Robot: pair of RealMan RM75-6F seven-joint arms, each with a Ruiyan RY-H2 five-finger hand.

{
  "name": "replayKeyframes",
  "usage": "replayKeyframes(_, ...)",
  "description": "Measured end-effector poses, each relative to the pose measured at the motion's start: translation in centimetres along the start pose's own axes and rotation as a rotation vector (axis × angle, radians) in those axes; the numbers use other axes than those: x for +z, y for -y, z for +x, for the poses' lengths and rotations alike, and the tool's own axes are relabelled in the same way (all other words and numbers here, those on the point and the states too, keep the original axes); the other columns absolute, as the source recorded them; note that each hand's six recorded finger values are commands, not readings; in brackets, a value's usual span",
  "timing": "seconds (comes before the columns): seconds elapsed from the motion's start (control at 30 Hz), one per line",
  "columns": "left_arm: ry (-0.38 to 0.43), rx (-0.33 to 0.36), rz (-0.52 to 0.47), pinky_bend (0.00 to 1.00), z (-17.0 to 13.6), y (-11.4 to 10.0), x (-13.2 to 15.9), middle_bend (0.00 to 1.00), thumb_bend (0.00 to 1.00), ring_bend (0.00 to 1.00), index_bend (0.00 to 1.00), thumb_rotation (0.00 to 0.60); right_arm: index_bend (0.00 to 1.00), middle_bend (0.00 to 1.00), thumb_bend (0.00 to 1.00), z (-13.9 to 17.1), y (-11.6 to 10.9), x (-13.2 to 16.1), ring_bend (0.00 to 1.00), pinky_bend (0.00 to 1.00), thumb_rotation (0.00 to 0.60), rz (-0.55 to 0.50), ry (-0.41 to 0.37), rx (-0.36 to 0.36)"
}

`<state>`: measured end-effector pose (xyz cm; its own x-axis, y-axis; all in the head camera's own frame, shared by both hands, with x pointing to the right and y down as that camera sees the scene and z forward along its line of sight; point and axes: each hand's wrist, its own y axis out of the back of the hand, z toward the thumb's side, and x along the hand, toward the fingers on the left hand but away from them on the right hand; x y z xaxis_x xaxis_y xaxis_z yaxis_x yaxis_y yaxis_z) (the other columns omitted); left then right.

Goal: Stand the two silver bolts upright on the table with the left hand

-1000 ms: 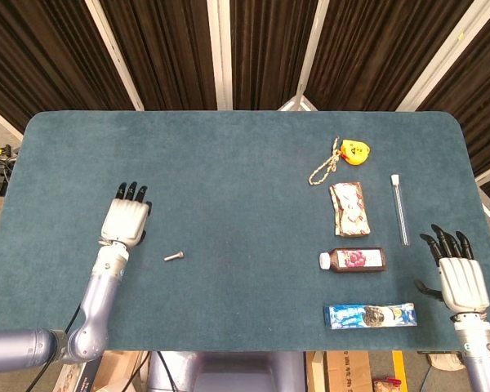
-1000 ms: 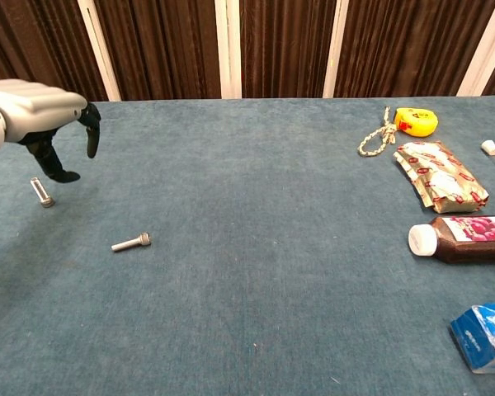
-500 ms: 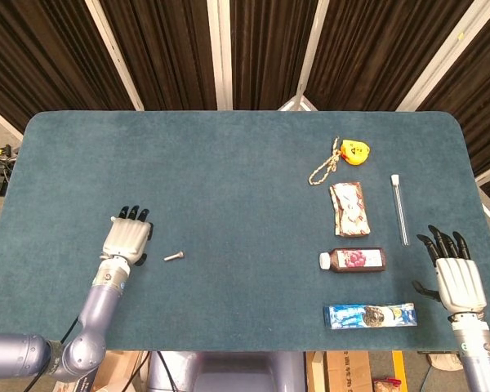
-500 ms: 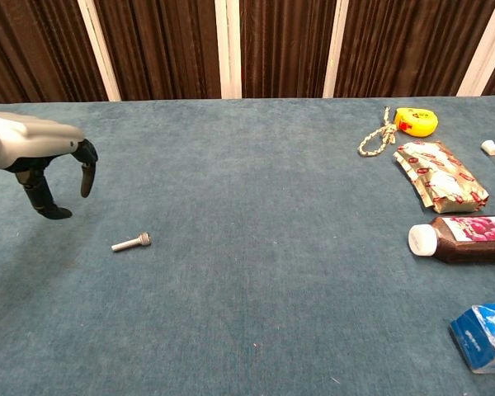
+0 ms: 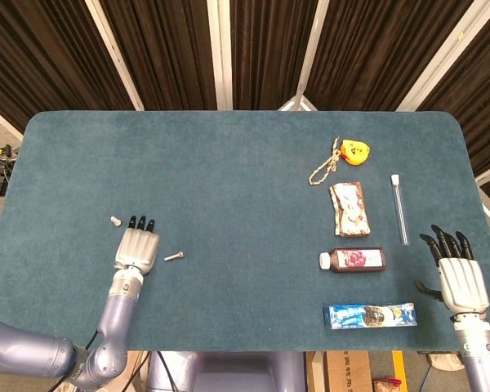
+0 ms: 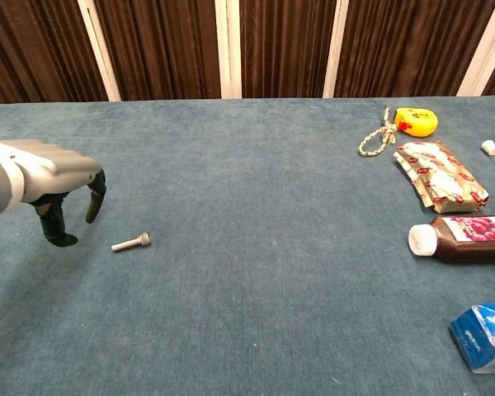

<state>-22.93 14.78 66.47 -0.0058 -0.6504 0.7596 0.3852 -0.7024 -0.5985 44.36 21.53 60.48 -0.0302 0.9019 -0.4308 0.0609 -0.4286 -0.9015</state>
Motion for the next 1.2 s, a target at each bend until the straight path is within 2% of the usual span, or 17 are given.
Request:
replayKeyframes(0.6, -0.004, -0.009, 0.060, 0.00, 0.4, 0.5, 2.9, 0.07, 0.42, 0.00, 0.47, 0.600, 0.18, 0.09, 0.17, -0.1, -0.1, -0.1, 0.12, 0.00, 0.600, -0.006, 0.002, -0.001)
replayKeyframes(0.87, -0.044, 0.009, 0.074, 0.00, 0.6, 0.7, 2.4, 0.08, 0.42, 0.00, 0.47, 0.600, 0.18, 0.09, 0.17, 0.0, -0.3, -0.3, 0.12, 0.00, 0.600, -0.015, 0.004, -0.006)
replayKeyframes(1.2, -0.056, 0.024, 0.055, 0.00, 1.5, 1.3, 2.6, 0.08, 0.42, 0.00, 0.47, 0.600, 0.18, 0.09, 0.17, -0.1, 0.1, -0.2, 0.12, 0.00, 0.600, -0.007, 0.004, 0.006)
